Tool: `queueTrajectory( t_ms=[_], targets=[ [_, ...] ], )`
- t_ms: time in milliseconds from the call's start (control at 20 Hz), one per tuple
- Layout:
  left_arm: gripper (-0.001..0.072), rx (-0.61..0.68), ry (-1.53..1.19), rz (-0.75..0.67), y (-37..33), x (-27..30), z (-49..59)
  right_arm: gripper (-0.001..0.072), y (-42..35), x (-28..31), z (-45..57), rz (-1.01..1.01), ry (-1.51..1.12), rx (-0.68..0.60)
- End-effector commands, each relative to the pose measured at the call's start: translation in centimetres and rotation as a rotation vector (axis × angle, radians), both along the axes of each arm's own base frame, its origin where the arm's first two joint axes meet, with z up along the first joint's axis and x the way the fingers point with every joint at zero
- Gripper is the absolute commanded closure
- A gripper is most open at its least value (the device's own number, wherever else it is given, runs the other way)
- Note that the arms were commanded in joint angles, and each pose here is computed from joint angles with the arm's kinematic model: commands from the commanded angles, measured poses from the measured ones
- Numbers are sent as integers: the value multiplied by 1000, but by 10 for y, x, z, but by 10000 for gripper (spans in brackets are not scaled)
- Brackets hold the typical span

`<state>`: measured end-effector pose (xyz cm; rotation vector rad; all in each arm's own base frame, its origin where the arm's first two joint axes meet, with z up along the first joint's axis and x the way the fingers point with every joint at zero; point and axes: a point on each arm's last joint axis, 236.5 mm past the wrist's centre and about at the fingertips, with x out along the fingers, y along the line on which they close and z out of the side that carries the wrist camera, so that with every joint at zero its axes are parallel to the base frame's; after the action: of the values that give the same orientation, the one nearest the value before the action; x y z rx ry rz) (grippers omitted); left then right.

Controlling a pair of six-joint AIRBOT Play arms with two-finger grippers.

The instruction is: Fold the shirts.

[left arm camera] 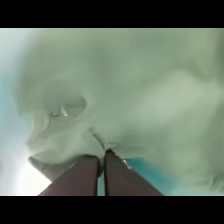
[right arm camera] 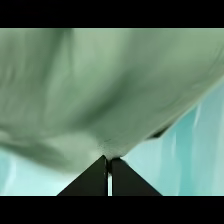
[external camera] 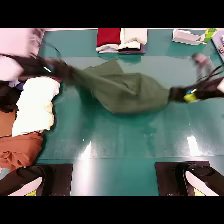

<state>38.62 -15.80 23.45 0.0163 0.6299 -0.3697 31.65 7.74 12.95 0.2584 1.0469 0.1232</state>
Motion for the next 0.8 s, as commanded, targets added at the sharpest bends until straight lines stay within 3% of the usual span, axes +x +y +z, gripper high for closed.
queueTrajectory(
  t_ms=[0, 250, 450, 600, 750],
  targets=[
    [683, -56, -415, 61, 45, -57, 177, 693, -31, -11, 152, -51, -373, -75],
    [684, -187, -730, 78, 81, -152, 307, 693, -74, -71, 298, -173, -702, -147],
    [685, -227, -857, 95, 98, -188, 351, 694, -94, -100, 348, -242, -789, -173],
    [685, -169, -781, 123, 99, -166, 330, 694, -92, -85, 349, -237, -774, -180],
    [683, -27, -502, 177, 91, -95, 250, 694, -88, -46, 307, -215, -641, -211]
  ],
)
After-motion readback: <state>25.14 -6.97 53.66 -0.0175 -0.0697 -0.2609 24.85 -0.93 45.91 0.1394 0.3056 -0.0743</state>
